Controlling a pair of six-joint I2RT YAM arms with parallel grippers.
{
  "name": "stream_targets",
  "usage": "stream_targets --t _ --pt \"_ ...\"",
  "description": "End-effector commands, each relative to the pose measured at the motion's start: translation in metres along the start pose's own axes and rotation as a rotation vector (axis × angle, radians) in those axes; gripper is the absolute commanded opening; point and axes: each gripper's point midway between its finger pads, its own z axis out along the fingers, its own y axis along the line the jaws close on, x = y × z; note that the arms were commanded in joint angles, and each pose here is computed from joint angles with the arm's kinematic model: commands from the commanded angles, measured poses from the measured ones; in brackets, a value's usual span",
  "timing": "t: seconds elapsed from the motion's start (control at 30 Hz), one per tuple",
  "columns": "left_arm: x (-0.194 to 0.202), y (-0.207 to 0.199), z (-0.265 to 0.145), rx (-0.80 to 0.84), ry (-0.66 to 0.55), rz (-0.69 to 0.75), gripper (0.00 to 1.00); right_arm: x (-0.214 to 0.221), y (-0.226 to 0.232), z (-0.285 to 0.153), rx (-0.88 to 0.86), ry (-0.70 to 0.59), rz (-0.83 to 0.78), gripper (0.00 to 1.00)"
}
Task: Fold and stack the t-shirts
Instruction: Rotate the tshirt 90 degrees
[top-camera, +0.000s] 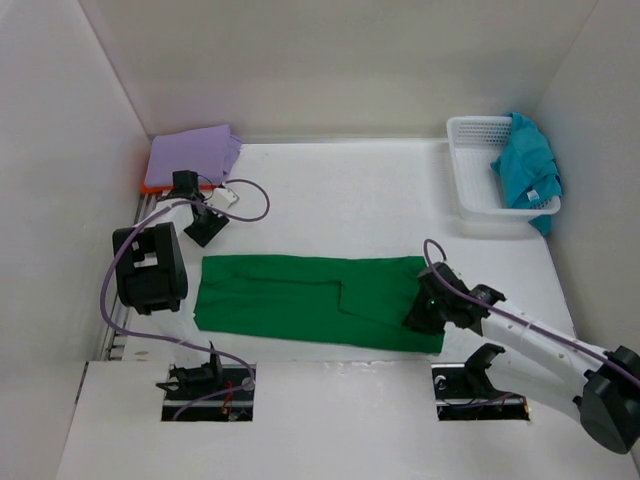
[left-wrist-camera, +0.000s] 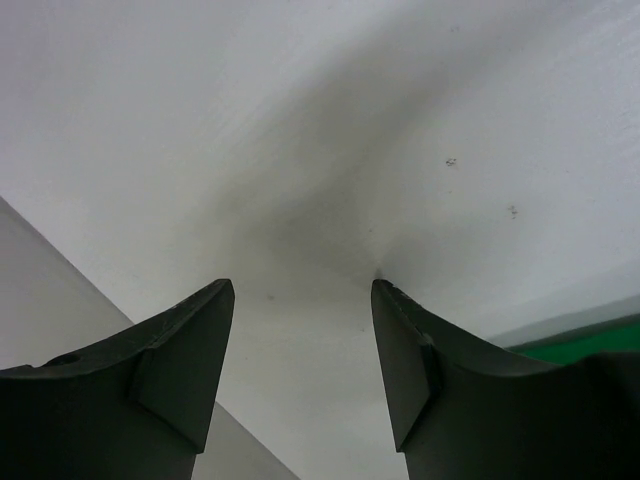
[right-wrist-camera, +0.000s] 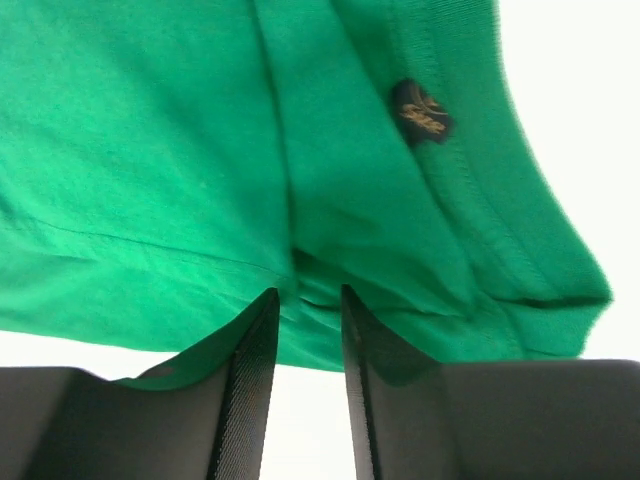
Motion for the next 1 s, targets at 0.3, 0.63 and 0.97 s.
stream_targets --t 0.3,0.63,0.97 --pt "-0.023 -0.045 -0.076 0.233 -0.173 0.116 0.67 -0.114 0.022 -0.048 0.122 -0.225 -0.166 0.64" --pt "0.016 -0.031 -0.009 0.113 0.043 0.049 0.59 -0.178 0.013 0.032 0.273 -0.065 -0.283 0.72" --pt "0.036 -0.037 -0.005 0.116 0.102 -0.025 0.36 -0.190 0.029 0.055 0.285 0.043 -0.342 0.04"
